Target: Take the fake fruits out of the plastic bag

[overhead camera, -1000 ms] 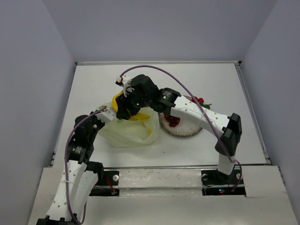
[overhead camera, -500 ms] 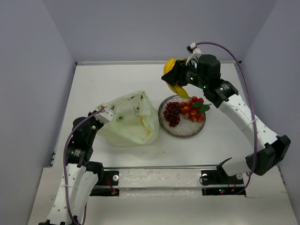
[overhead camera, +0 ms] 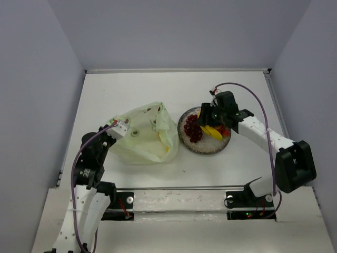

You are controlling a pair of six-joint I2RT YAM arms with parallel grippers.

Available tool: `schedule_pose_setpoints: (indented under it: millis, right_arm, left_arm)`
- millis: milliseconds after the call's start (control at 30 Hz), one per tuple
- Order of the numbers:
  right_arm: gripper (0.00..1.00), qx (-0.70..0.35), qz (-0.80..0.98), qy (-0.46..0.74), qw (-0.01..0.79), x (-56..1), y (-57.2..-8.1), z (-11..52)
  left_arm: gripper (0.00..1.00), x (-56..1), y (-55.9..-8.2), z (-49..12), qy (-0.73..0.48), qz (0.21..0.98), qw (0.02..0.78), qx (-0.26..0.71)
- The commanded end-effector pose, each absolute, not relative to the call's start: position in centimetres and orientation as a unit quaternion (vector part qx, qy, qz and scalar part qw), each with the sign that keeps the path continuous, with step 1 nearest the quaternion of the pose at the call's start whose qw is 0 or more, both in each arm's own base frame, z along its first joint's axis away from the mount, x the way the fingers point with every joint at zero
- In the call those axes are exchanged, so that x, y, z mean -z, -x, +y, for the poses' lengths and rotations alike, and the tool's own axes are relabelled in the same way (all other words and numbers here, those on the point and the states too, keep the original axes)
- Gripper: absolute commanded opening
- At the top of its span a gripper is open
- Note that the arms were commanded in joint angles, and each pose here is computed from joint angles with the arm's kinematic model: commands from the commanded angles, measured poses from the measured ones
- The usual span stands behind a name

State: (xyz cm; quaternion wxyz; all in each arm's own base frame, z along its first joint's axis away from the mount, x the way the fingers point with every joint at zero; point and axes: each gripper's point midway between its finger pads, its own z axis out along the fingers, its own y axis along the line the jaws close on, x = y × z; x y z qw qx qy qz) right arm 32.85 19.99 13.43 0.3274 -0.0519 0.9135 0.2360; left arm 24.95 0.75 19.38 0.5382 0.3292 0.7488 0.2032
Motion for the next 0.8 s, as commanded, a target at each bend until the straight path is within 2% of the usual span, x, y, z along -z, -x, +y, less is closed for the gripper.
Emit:
schedule_pose_setpoints:
  millis: [0,200,333,500,667,767]
  right_arm:
    - [0.16,-0.224,0.897,0.071,0.373,-13.9,-35.3,20.3]
    - [0.55,-0.221,0.908,0.091,0.344,-12.1,-35.6,20.8]
    - [0.75,-0.212,0.907,0.081,0.354,-12.8,-35.8,20.4]
    - [0.87,-0.193,0.908,0.076,0.365,-13.8,-36.6,20.0]
    - [0.88,-0.182,0.906,0.084,0.372,-15.5,-37.1,19.7]
    - [0.88,-0.176,0.898,0.084,0.394,-18.4,-37.8,19.6]
  left_arm:
    - [0.22,-20.4,-25.1,0.6,-0.324,0.739,0.554,-0.205]
    - [0.22,-20.5,-24.9,0.7,-0.324,0.738,0.555,-0.206]
    - [0.23,-20.7,-24.8,0.4,-0.328,0.734,0.559,-0.202]
    - [0.23,-20.8,-24.8,0.1,-0.334,0.731,0.563,-0.195]
    - [0.23,-20.9,-24.9,-0.4,-0.342,0.726,0.568,-0.184]
    - [0.23,-20.9,-24.8,-0.4,-0.343,0.724,0.569,-0.186]
